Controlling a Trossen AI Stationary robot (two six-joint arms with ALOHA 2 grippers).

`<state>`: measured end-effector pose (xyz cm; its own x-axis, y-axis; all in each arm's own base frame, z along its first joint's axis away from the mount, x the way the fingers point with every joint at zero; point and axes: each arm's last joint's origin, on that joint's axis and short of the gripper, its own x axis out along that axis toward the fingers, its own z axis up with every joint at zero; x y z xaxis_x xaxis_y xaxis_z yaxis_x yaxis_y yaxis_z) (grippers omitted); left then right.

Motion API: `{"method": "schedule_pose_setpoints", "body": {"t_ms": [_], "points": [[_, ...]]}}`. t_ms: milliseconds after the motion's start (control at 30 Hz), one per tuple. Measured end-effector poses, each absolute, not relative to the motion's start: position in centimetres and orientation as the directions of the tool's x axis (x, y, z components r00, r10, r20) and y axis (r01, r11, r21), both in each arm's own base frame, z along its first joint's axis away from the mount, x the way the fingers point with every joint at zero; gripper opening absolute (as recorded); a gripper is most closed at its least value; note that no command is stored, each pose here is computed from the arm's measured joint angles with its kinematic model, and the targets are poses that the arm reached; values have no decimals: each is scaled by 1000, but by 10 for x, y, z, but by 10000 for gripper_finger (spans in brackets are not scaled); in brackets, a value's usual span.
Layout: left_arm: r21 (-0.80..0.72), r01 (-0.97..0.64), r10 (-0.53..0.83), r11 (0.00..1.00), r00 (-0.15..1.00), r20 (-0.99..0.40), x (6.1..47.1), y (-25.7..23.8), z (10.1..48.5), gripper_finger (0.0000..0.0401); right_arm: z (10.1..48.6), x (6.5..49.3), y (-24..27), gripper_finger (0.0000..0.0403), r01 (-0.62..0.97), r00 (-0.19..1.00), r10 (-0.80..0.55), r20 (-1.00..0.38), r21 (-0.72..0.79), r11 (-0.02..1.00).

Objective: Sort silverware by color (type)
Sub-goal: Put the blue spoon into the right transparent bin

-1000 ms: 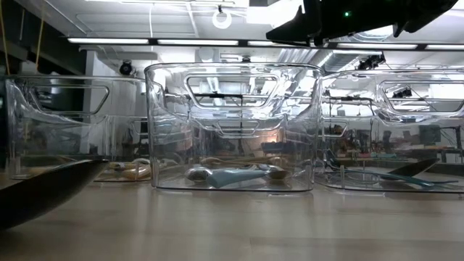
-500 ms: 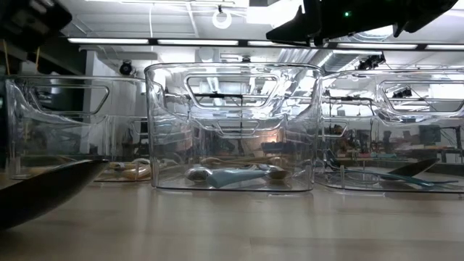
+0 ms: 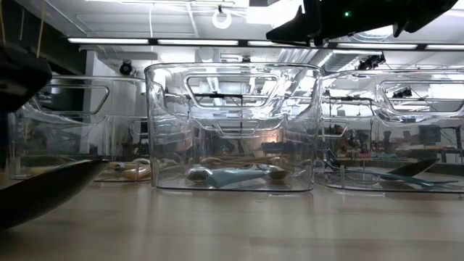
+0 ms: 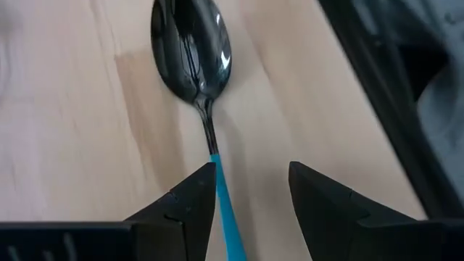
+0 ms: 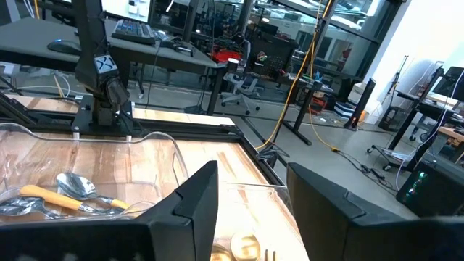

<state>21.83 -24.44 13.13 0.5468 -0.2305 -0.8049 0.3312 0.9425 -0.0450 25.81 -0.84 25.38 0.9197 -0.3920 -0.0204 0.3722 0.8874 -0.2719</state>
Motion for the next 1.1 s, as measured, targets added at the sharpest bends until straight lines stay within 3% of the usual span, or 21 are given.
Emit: {"method": "schedule_pose_setpoints", "body": {"t_ms": [267, 700, 867, 1100], "points": [[-28, 326, -208, 945, 534, -820, 219, -245, 122, 165, 254, 258, -8, 149, 372, 920, -392, -20, -272, 887], [-102, 144, -163, 984, 525, -835, 227, -241, 108, 160, 254, 258, -8, 149, 372, 920, -392, -21, -272, 888], [-95, 138, -153, 986, 523, -838, 227, -240, 107, 116, 254, 258, -8, 149, 372, 920, -392, -21, -272, 887], [-86, 132, -143, 987, 517, -844, 226, -238, 106, 12, 254, 258, -8, 149, 372, 920, -392, -21, -272, 888]]}}
